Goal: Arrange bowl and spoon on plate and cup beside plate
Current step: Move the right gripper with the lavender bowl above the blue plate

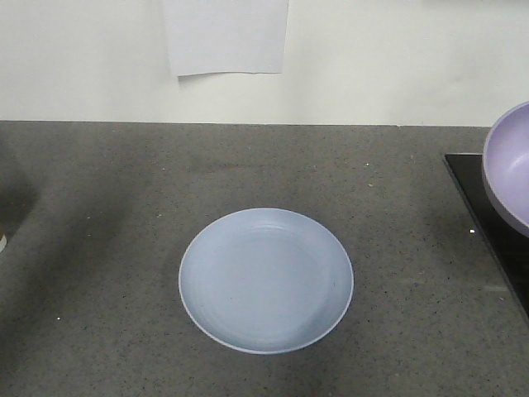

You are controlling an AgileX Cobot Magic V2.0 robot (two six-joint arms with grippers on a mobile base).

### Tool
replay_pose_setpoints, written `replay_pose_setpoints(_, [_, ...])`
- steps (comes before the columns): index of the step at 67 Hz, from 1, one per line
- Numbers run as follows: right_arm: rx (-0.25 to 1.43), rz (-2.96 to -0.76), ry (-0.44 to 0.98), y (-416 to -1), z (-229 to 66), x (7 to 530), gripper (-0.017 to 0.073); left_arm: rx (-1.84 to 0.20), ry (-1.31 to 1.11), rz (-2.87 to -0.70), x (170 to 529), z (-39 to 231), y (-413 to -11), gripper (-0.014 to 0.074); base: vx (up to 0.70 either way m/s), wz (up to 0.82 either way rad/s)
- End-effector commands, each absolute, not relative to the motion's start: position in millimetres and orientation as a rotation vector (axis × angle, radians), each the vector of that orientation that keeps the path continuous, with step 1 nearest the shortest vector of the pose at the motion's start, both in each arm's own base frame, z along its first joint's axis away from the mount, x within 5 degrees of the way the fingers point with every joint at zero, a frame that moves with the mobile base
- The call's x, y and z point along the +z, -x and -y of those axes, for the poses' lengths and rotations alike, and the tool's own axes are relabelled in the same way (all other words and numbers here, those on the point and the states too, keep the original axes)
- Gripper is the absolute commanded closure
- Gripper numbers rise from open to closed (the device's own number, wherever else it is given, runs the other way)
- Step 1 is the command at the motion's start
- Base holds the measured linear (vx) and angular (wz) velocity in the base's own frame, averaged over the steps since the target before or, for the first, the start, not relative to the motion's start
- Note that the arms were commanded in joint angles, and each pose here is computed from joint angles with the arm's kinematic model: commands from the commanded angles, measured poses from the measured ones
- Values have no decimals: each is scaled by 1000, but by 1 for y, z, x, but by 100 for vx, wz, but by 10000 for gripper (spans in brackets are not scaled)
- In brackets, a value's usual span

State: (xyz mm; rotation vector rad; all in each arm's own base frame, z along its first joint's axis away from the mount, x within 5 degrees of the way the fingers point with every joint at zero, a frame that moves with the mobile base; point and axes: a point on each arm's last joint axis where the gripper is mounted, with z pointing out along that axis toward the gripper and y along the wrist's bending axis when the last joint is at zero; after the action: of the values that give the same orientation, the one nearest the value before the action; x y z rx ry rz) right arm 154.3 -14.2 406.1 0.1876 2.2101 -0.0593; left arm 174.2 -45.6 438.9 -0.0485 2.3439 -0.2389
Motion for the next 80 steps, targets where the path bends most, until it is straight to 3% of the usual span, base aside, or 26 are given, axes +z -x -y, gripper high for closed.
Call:
replay_pose_setpoints(1, [-71, -2110, -175, -154, 15, 420, 566, -272, 52, -2258, 451, 46, -173, 600, 1, -1])
replay_pose_setpoints(80, [-71, -2111, -175, -154, 15, 420, 566, -272, 52, -2258, 451, 46, -173, 600, 0, 0])
